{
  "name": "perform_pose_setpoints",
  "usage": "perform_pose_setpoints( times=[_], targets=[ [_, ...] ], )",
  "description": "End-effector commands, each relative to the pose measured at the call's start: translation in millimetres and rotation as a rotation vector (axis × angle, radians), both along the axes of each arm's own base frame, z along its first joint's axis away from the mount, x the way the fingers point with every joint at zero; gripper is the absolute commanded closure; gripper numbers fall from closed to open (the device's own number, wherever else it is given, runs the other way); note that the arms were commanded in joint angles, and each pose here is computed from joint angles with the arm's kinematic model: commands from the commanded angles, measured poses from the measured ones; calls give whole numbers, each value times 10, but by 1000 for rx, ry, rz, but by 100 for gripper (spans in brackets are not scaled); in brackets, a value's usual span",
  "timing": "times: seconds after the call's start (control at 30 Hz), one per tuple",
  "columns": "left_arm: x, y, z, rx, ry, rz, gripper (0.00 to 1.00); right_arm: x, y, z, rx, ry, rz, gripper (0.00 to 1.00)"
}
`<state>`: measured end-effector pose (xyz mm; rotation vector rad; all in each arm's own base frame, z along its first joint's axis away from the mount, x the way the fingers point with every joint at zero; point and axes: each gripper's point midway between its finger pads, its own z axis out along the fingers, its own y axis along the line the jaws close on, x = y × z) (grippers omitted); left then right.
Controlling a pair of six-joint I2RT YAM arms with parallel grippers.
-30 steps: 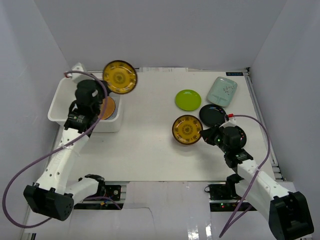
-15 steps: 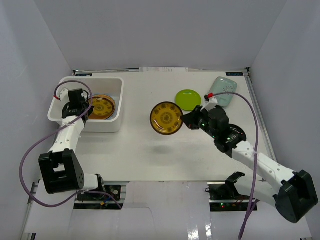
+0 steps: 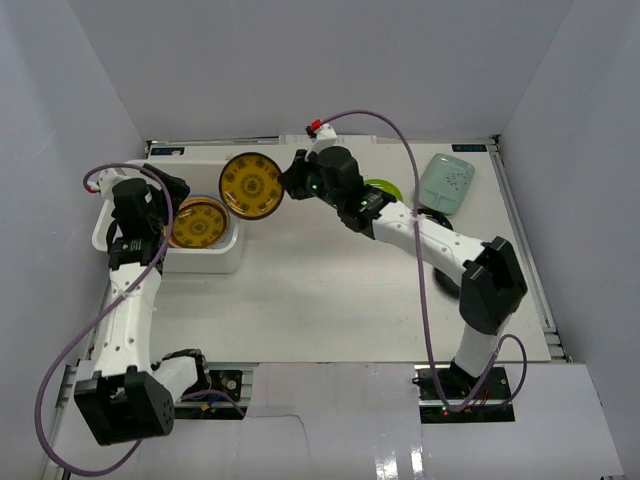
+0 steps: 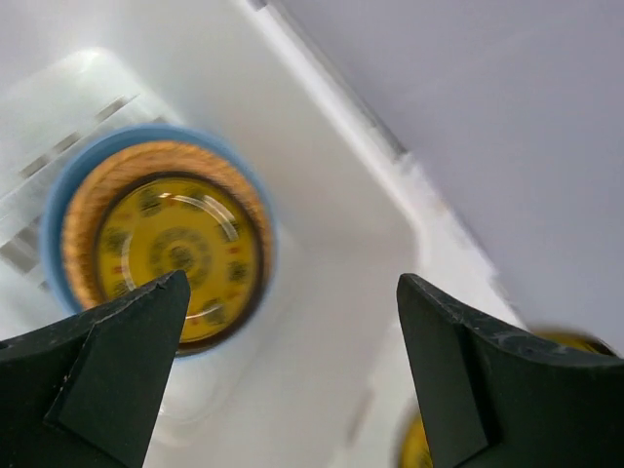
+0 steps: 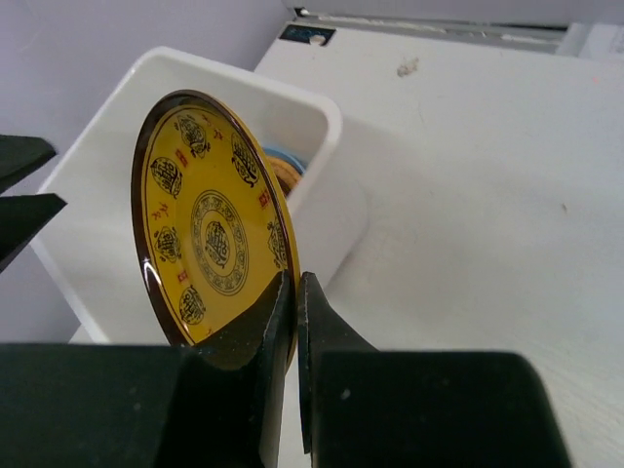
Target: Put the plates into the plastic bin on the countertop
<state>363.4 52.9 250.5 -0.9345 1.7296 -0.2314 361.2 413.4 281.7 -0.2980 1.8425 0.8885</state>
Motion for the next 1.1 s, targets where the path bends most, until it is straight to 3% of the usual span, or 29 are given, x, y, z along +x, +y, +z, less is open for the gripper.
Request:
perform_pose_setpoints(
  times=[0.0,0.13,0.2,0.23,0.43,0.53,0.57,0.67,0.73,0.77,0.8,0.83,0.93,0.97,1.0,1.07],
  targets=[
    [-103,-305,925,-7,-262,-161,2,82,360,484,48,-108,25,92],
    [-196,-752,1389,-53,-361,-391,2,179,876,222,-4,-113,60,92],
    [-245,-964,1527,-66,-391,-500,2,133,1125,369,16,-146,88,92],
    [-279,-1019,1644,-59,-415,-532,2,171,1277,113,-18,-131,96,92],
    [-393,-1209,1884,-13,-445,-648,2,167,1831,-74,-28,-195,140,92],
    [-413,-1216,1935,-1,-448,-650,2,111,1825,7,5,-196,152,56],
    [-421,-1224,1941,-10,-449,-652,2,95,1800,66,16,-203,155,35],
    [-402,-1254,1890,-47,-444,-661,2,26,1571,608,46,-272,140,26],
    [-373,-1289,1830,-80,-431,-677,2,-4,1393,816,51,-291,119,26],
    [-361,-1330,1791,-97,-427,-702,2,34,1270,637,9,-269,98,29],
    [-350,-1356,1768,-124,-422,-713,2,-32,1029,957,38,-296,75,31],
    [-338,-1382,1732,-143,-416,-727,2,-43,866,979,31,-293,53,34],
    [-281,-1744,1523,-239,-364,-842,2,107,-76,708,-33,-248,-118,55],
    [-251,-1903,1447,-250,-344,-854,2,88,-374,102,-116,-167,-147,60],
    [-223,-2061,1376,-253,-323,-876,2,34,-750,281,-69,-173,-198,64],
    [-250,-2549,1208,-245,-270,-967,2,198,-1524,-31,-41,-72,-348,78]
  ],
)
